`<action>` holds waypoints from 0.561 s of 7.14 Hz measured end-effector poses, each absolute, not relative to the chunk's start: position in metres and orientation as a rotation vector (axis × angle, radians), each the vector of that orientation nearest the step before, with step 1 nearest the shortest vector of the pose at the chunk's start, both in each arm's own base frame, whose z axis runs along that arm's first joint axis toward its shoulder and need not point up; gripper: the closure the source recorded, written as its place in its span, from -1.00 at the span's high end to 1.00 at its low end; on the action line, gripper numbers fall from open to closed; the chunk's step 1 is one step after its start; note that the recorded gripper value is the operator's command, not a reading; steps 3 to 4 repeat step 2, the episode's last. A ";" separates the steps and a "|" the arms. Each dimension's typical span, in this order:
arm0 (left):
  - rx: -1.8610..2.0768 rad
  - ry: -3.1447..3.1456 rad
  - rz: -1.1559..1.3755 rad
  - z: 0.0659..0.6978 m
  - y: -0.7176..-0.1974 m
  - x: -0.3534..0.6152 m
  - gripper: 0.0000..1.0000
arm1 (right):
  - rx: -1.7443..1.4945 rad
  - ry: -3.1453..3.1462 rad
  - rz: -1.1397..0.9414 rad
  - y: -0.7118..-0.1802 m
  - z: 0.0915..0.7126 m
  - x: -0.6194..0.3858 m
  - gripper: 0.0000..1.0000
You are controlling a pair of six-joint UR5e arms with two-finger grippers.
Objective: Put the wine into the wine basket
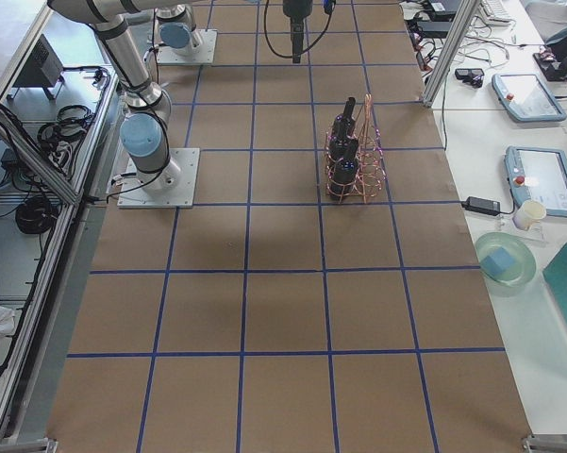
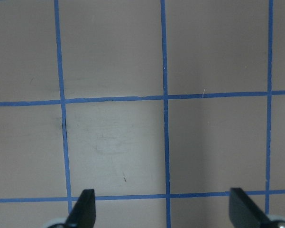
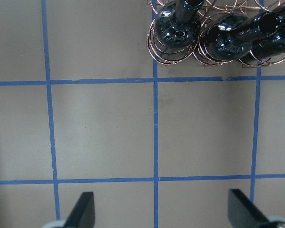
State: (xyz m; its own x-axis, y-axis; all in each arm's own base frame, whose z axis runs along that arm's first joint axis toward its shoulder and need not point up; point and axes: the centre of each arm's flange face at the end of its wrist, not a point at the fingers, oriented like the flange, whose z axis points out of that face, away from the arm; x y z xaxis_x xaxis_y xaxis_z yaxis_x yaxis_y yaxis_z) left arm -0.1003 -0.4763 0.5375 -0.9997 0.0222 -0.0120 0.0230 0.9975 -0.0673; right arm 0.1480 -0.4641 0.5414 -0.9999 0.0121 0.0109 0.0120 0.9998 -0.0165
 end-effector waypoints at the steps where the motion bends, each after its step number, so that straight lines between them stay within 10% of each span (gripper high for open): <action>1: 0.037 3.127 -0.105 0.537 -0.477 -0.099 1.00 | -0.028 -3.131 0.025 -0.464 0.541 0.148 0.99; 4: 0.037 3.127 -0.104 0.537 -0.477 -0.098 1.00 | -0.031 -3.131 0.025 -0.464 0.541 0.148 0.99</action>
